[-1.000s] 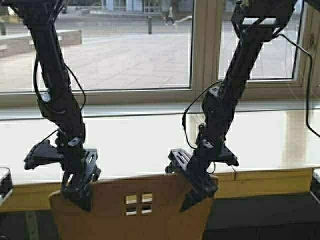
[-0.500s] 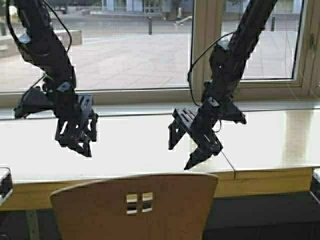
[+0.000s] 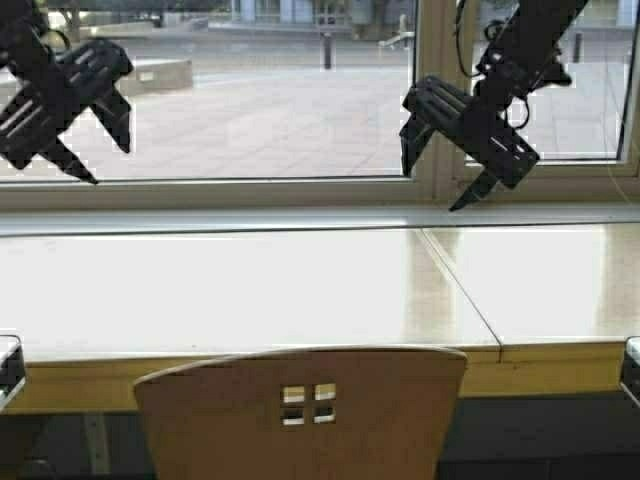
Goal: Push the chairs under the table
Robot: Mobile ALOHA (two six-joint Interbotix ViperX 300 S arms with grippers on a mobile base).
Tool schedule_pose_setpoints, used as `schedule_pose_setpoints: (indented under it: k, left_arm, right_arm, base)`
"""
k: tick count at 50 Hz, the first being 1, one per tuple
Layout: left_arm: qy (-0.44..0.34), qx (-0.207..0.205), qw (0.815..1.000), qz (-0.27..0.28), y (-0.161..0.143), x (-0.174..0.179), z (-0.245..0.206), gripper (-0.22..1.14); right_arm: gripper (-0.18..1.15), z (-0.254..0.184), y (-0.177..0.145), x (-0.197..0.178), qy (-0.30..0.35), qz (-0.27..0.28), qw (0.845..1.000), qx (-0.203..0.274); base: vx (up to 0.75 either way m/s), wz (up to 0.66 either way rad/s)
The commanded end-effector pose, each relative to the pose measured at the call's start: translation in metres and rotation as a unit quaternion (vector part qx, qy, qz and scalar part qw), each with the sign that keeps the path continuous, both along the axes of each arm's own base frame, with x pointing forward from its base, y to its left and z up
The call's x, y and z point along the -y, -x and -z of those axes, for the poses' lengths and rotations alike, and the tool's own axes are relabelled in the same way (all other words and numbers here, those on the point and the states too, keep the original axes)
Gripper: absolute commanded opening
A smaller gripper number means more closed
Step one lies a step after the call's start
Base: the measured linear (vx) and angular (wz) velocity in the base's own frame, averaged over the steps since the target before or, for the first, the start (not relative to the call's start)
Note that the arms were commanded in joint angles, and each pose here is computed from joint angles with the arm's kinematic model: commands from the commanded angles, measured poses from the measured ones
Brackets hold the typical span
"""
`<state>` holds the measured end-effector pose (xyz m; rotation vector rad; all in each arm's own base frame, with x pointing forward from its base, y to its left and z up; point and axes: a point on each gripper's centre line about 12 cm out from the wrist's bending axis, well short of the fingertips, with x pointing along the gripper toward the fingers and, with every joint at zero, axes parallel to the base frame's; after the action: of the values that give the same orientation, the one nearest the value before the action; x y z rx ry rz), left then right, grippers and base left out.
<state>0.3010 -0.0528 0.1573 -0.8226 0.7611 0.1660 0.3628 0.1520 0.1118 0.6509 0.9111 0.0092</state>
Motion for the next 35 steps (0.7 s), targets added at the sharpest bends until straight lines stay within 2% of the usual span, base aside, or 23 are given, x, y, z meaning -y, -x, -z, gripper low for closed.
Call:
schedule_pose_setpoints:
  k: [1, 7, 15, 18, 26, 35]
  left_arm:
    - [-0.083, 0.076, 0.988, 0.103, 0.010, 0.002, -0.046, 0.84]
    - [-0.165, 0.130, 0.961, 0.181, 0.024, 0.003, -0.078, 0.84]
    - [-0.234, 0.167, 0.934, 0.212, 0.045, -0.003, -0.090, 0.84]
    - [-0.256, 0.175, 0.925, 0.217, 0.052, -0.005, -0.088, 0.84]
    - [-0.270, 0.206, 0.921, 0.194, 0.053, -0.010, -0.095, 0.84]
    - [-0.275, 0.216, 0.919, 0.184, 0.051, -0.012, -0.096, 0.84]
  right_arm:
    - [1.00, -0.045, 0.007, 0.006, 0.058, -0.075, 0.992, 0.085]
    - [1.00, -0.066, 0.019, 0.012, 0.136, -0.153, 0.968, 0.144]
    - [1.00, -0.104, 0.025, 0.014, 0.140, -0.158, 0.957, 0.200]
    - [1.00, -0.108, 0.031, 0.017, 0.149, -0.164, 0.953, 0.207]
    - [1.00, -0.107, 0.040, 0.021, 0.154, -0.168, 0.950, 0.211]
    - [1.00, -0.116, 0.042, 0.021, 0.154, -0.169, 0.948, 0.220]
  base:
    - [-0.02, 0.23]
    - [-0.02, 0.31]
    - [-0.02, 0.46]
    - [-0.02, 0.61]
    - [-0.04, 0.69]
    - [-0.10, 0.59]
